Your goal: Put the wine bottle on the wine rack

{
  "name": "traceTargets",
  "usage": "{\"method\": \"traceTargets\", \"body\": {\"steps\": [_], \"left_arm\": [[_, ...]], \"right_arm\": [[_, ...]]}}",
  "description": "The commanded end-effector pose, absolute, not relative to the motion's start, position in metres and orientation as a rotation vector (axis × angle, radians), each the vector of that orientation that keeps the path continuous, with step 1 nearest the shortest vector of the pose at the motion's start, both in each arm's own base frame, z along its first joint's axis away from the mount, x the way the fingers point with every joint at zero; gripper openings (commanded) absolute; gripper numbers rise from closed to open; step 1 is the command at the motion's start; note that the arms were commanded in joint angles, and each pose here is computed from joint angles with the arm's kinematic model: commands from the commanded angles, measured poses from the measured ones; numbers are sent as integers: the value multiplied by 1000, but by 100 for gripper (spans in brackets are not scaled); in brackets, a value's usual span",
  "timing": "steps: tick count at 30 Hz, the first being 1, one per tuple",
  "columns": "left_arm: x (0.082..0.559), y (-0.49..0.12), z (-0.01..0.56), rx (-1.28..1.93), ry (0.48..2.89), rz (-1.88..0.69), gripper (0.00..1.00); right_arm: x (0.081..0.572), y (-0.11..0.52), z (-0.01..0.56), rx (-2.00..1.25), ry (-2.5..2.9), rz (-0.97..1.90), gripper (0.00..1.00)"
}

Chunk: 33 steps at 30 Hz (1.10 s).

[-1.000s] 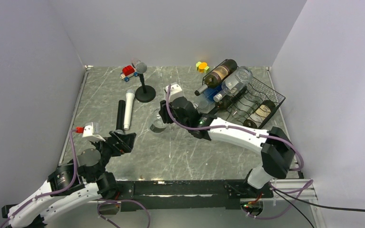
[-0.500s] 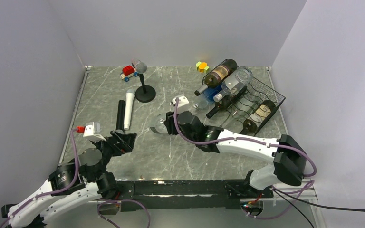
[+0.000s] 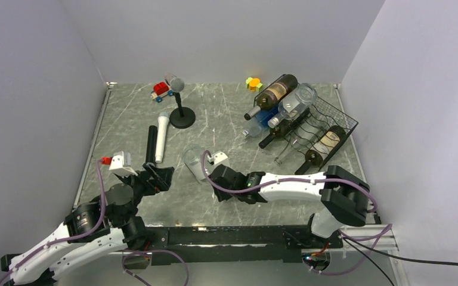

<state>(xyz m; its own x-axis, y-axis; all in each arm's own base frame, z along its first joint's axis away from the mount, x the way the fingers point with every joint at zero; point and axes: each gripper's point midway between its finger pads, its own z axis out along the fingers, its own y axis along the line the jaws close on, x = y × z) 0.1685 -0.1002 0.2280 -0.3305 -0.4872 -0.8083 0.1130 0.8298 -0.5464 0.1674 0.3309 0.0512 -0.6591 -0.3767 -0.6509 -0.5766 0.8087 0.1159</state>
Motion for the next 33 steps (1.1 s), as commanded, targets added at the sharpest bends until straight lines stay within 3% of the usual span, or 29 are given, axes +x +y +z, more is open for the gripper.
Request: {"method": "traceTargets", "body": {"steps": [1,13,14,18,21,27,33], "left_arm": [[170,-101,235,-307,1785,-656,99],[169,-99,237,-315,1773,-660,99],[169,-98,237,-316,1772,-661,99],[169,-98,237,-319,1771,-660,99],[169,-96,238,-323,1770,-656,99],[169,-95,238,-326,1764,-661,99],[169,-95,238,-327,1763,-659,99]], "right_arm": [[178,348,68,-639,2327,452,0],[182,356,36,-689,2372,375,0],[183,356,36,-687,2369,365,3],[189,362,41,-688,2346,359,45],[193,368,41,-709,2332,361,60],[203,376,34,-711,2341,325,66],[214,376,25,-664,2353,267,62]]}}
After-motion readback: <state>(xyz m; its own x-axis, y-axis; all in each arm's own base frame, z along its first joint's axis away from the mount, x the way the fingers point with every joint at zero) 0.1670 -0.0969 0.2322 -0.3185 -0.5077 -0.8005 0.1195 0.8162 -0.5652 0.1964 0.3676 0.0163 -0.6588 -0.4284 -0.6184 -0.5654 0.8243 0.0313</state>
